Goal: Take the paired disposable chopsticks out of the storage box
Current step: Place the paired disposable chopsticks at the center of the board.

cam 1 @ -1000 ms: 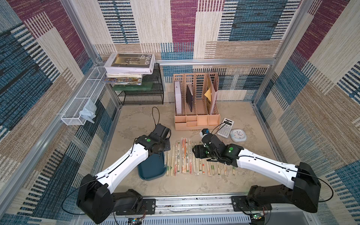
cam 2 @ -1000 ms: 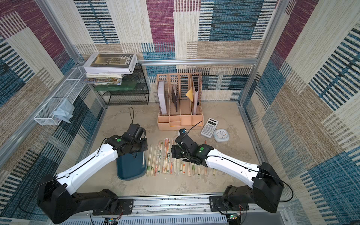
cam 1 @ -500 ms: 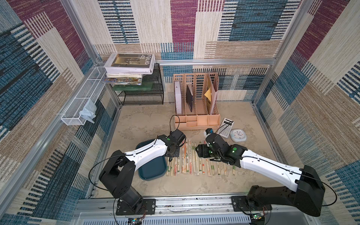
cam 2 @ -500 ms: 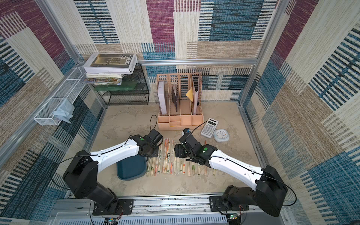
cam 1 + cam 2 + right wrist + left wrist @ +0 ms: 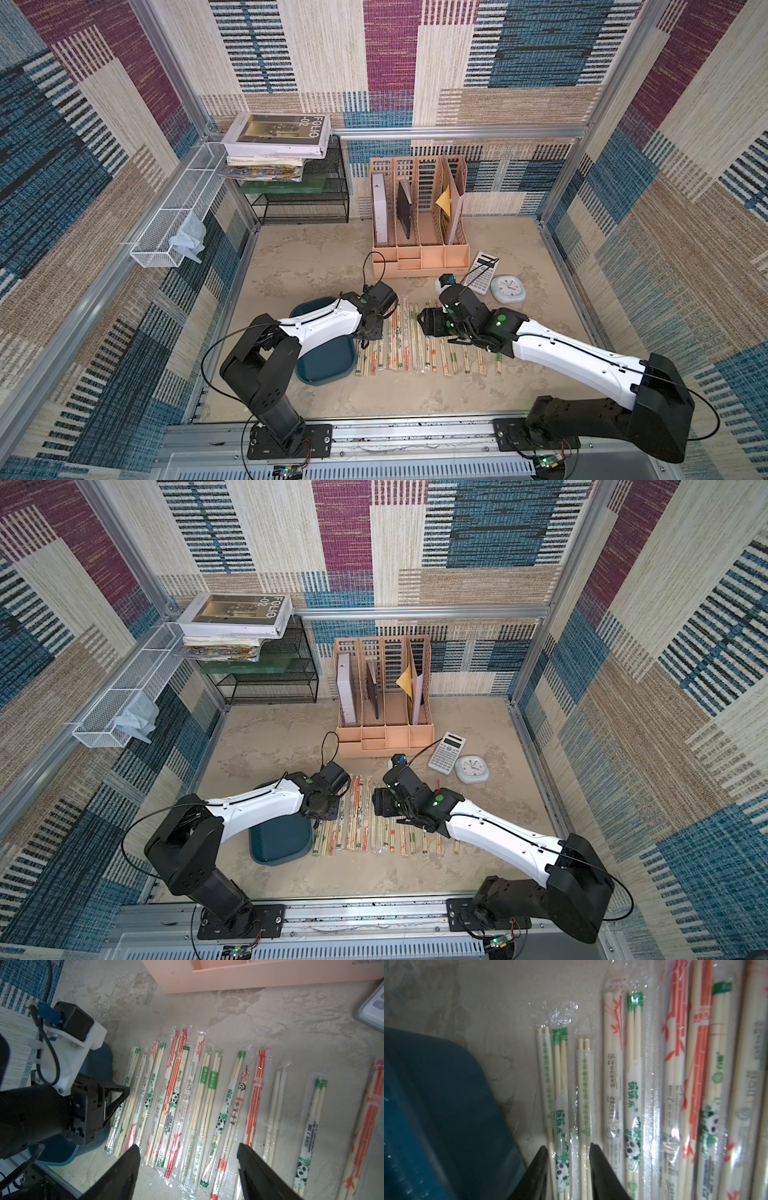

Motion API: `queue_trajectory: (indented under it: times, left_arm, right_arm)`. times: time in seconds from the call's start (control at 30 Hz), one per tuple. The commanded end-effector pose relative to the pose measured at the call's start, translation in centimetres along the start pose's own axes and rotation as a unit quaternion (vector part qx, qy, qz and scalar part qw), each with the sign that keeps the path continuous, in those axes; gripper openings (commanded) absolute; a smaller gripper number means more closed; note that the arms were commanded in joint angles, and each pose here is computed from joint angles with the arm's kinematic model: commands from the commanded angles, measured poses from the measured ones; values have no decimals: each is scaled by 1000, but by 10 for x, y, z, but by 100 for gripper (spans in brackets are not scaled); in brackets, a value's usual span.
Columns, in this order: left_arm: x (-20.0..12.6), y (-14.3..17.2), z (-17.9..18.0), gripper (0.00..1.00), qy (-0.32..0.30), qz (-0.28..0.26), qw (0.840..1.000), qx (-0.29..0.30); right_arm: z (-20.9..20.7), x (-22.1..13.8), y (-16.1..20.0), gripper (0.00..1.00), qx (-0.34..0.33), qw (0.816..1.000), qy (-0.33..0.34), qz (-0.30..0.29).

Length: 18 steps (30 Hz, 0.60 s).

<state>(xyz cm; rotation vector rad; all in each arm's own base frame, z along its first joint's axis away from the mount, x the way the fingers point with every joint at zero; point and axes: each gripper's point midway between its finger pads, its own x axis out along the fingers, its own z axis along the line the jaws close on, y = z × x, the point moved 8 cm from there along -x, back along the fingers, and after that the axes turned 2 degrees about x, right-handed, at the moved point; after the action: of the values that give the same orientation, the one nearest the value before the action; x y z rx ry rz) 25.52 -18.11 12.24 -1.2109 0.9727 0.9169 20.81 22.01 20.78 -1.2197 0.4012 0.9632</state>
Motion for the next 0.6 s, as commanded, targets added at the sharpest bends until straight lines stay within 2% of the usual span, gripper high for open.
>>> queue_trajectory:
  times: [0.0, 0.1, 0.2, 0.37, 0.4, 0.47, 0.5, 0.53, 0.57]
  left_arm:
    - [-12, -4, -2, 40, 17, -11, 1000, 1]
    - [-30, -9, -1, 42, 32, -27, 999, -5]
    - [-52, -13, 4, 48, 44, -53, 998, -14]
    - [-85, -15, 18, 55, 39, -96, 994, -25]
    - [-90, -15, 22, 58, 33, -105, 994, -27]
    - [-100, -13, 31, 61, 20, -121, 992, -35]
    - [-105, -11, 35, 71, 15, -130, 991, -40]
    - [-110, -10, 40, 74, 12, -139, 989, -45]
    - [-116, -9, 44, 82, 8, -149, 987, -50]
  right_arm:
    - [0, -3, -3, 77, 0, 1000, 0, -4]
    - [-2, -5, -6, 77, 0, 1000, 4, -9]
    - [-9, -10, -11, 78, 4, 1000, 14, -17]
    - [-29, -24, -23, 92, 21, 998, 34, -42]
    - [-34, -28, -25, 99, 27, 998, 40, -48]
    - [-44, -35, -29, 96, 36, 996, 52, -61]
    - [-49, -40, -31, 96, 41, 995, 58, -68]
    - [-55, -44, -34, 96, 48, 994, 65, -76]
    - [-60, -49, -37, 95, 53, 992, 72, -85]
